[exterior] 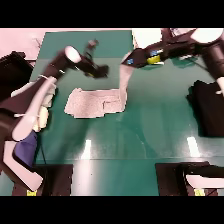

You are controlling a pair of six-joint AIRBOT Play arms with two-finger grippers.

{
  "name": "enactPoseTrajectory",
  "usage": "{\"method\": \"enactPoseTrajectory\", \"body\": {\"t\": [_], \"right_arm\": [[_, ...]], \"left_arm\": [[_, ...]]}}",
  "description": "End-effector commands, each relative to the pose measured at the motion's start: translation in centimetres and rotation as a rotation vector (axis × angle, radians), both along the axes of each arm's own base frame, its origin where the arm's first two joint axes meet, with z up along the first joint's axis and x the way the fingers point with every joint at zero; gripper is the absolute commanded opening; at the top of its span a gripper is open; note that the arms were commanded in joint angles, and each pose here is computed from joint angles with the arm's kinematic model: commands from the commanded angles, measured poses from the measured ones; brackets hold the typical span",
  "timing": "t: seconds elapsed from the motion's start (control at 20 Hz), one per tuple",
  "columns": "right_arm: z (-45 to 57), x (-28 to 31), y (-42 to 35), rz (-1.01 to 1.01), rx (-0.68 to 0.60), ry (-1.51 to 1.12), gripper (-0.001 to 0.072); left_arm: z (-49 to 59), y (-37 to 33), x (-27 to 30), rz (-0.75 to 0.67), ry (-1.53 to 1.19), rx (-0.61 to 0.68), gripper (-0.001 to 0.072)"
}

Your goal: Fold the shirts.

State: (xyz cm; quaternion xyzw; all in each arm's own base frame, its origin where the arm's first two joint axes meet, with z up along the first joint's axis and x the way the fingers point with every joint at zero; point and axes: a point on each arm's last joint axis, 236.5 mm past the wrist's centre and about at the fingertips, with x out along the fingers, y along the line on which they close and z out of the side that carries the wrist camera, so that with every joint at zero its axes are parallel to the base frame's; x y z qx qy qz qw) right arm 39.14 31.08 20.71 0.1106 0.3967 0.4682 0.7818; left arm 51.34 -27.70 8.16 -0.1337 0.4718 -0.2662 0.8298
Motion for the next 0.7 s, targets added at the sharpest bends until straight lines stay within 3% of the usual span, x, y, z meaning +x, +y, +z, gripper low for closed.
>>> {"method": "enactPoseTrajectory", "body": {"t": [0.0, 0.1, 0.2, 0.35, 0.5, 0.65], "right_arm": [[-1.1, -1.5, 9.3, 0.09, 0.122, -0.015, 0.0013], [-2.5, -2.7, 15.6, 0.168, 0.18, -0.021, 0.0029], [-3.8, -4.6, 20.1, 0.274, 0.173, -0.045, 0.0334], [-6.5, -3.9, 19.6, 0.274, 0.045, -0.046, 0.0324], [-11.1, 0.0, 11.9, 0.18, -0.235, -0.028, 0.0323], [-15.1, 3.1, 2.3, 0.001, -0.355, 0.094, 0.0323]], "left_arm": [[11.0, 10.3, 1.7, 0.129, -0.192, 0.075, 0.002], [16.7, 15.4, 1.1, 0.222, -0.309, 0.101, 0.002], [20.0, 18.9, -0.1, 0.289, -0.374, 0.13, 0.002], [21.2, 20.5, -1.5, 0.309, -0.379, 0.152, 0.002], [19.5, 19.6, -2.0, 0.27, -0.332, 0.168, 0.002], [18.1, 18.4, -2.0, 0.243, -0.304, 0.17, 0.002]]}}
